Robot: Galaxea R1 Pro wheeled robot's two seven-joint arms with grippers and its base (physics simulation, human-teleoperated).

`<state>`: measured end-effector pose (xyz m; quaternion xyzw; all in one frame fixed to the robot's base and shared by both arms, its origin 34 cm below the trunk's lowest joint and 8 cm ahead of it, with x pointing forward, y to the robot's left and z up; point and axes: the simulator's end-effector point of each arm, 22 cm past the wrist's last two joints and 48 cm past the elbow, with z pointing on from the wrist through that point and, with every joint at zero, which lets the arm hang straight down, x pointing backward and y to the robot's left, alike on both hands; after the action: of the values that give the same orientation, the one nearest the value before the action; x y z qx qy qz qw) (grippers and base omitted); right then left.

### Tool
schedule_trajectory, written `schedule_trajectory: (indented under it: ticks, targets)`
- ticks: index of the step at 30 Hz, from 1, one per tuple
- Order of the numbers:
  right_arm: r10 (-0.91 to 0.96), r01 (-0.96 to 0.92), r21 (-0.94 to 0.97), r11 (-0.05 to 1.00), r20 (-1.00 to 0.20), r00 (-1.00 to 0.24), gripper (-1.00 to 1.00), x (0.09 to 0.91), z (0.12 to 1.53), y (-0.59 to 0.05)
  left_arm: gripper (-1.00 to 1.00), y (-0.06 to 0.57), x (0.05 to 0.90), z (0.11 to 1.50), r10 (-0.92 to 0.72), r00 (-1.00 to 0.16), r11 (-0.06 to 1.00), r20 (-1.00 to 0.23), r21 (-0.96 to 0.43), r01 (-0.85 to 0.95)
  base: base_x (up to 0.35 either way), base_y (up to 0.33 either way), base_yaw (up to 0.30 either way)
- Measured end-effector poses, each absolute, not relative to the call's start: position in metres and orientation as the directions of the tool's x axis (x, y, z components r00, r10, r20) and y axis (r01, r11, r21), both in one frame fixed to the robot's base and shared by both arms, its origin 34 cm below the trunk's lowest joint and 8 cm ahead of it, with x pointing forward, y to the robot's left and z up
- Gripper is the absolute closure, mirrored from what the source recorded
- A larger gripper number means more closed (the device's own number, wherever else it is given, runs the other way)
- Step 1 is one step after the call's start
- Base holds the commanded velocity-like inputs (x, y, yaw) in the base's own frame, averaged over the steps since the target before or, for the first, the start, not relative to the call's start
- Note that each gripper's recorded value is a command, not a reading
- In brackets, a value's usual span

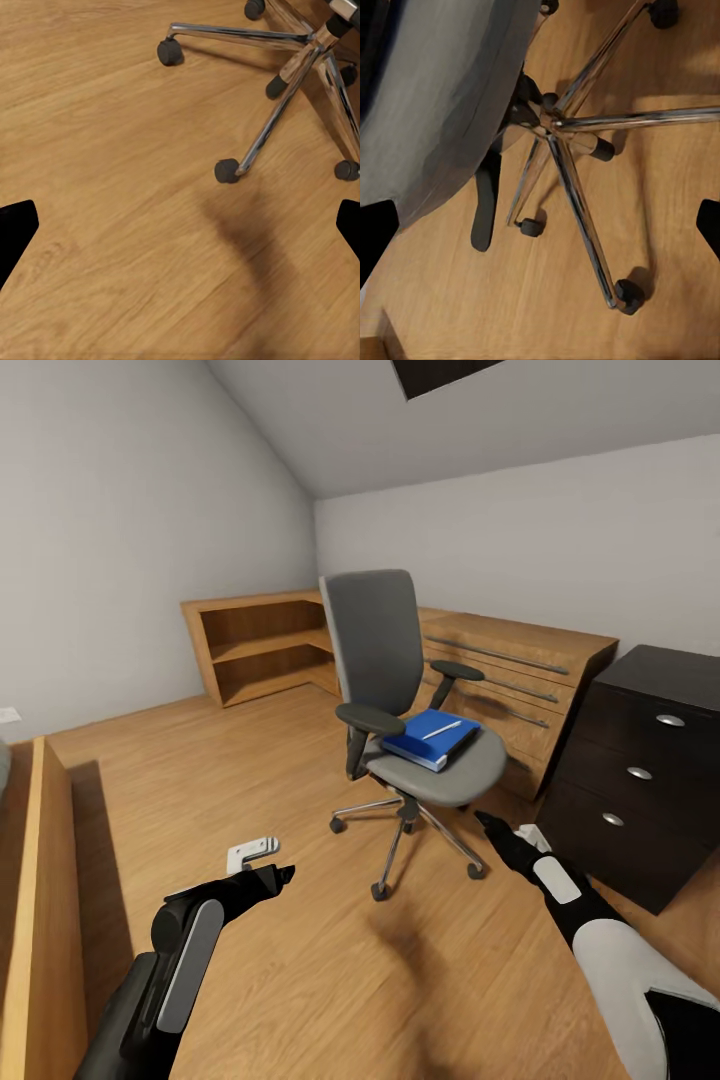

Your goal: In the bedroom, organize the workspace by keeping the computer under the desk, ensuring the monitor is on the desk, placing the keyboard on the desk next to the monitor, placing the mouse on the desk next to the keyboard, moving the folder from the swivel chair onto the desk next to the mouse, stacking the notebook on top of the folder with the pen on top of the notebook, and positioning the swivel chair next to the desk.

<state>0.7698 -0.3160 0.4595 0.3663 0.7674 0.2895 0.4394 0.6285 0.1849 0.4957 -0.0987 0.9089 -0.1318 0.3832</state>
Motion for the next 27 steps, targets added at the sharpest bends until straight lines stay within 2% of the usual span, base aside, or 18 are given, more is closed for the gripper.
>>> schedule_trajectory:
  ticks: [1,2,18,27]
  targets:
    - [0.767,0.274,0.737,0.618,-0.488,-0.417,-1.00,0.767,0.451,-0.276,-1.00,0.185,0.628,0.496,-0.280,-0.687,0.946,-0.670,-0.315,-0.078,0.000,0.000,0.000]
    - [0.764,0.268,0.739,0.618,-0.485,-0.426,-1.00,0.767,0.450,-0.266,-1.00,0.185,0.628,0.496,-0.280,-0.687,0.946,-0.670,-0.315,-0.078,0.000,0.000,0.000]
    - [0.750,0.246,0.747,0.618,-0.466,-0.470,-1.00,0.763,0.444,-0.225,-1.00,0.184,0.626,0.488,-0.278,-0.700,0.946,-0.658,-0.313,-0.082,0.000,0.000,0.000]
    - [0.715,0.230,0.719,0.656,-0.495,-0.495,-1.00,0.761,0.440,-0.220,-1.00,0.184,0.626,0.488,-0.277,-0.700,0.947,-0.658,-0.312,-0.082,0.000,0.000,0.000]
